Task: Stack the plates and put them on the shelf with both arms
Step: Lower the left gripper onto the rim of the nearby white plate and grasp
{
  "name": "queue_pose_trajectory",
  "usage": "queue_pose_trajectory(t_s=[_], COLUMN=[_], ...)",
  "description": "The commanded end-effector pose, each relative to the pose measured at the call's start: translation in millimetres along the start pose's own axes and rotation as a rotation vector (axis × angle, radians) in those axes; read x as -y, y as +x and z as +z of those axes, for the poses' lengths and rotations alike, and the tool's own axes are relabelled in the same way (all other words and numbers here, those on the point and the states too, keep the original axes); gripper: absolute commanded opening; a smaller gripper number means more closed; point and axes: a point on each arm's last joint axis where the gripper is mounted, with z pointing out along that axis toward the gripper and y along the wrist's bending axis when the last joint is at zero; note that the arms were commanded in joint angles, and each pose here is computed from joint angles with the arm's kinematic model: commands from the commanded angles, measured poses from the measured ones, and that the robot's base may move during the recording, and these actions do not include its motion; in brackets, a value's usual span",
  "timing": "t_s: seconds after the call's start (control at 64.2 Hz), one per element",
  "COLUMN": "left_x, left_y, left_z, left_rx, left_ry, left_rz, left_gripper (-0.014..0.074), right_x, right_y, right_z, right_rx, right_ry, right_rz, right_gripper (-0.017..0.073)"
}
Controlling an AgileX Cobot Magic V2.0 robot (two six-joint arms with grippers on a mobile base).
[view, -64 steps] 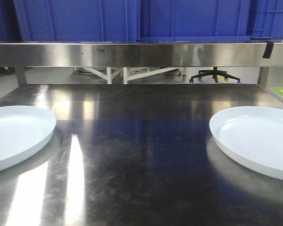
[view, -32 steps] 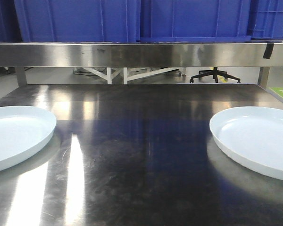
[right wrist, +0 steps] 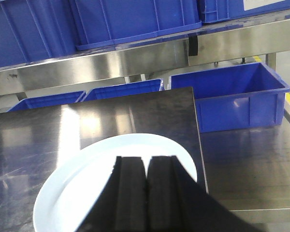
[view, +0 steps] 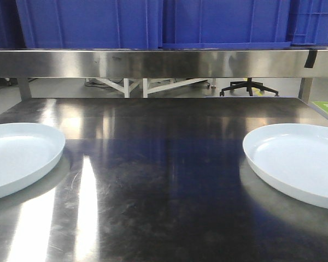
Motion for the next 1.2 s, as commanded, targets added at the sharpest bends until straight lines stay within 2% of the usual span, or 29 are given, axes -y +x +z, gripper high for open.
queue_pose_trajectory(t_s=[0.0, 0.14, 0.296, 0.421, 0.561, 1.184], left_x=[1.5, 7.3, 12.0, 13.7, 13.1, 13.2], left_y=[-49.7, -85.2, -88.5, -87.4, -87.7, -87.4], left_z=[13.4, 53.1, 79.9, 83.0, 83.3, 83.2], left_rx=[-0.009, -0.194, -0.289, -0.296, -0.293, -0.296], left_ry=[-0.005, -0.013, -0.01, 0.001, -0.005, -0.003], left_rz=[0.058, 0.122, 0.126, 0.11, 0.122, 0.118], left_gripper=[0.0086, 0.0086, 0.0086, 0.0086, 0.0086, 0.0086], right_x=[-1.9, -1.9, -1.9, -1.9, -1.9, -1.9], right_y=[-8.7, -8.7, -8.7, -8.7, -8.7, -8.7], right_z=[-1.8, -1.8, -1.8, -1.8, -1.8, -1.8], right_rx=[0.103, 0.103, 0.103, 0.103, 0.103, 0.103], right_ry=[-0.022, -0.022, -0.022, -0.022, -0.022, -0.022], right_rz=[-0.003, -0.003, -0.003, -0.003, -0.003, -0.003], right_gripper=[0.0048, 0.0048, 0.0048, 0.0048, 0.0048, 0.0048])
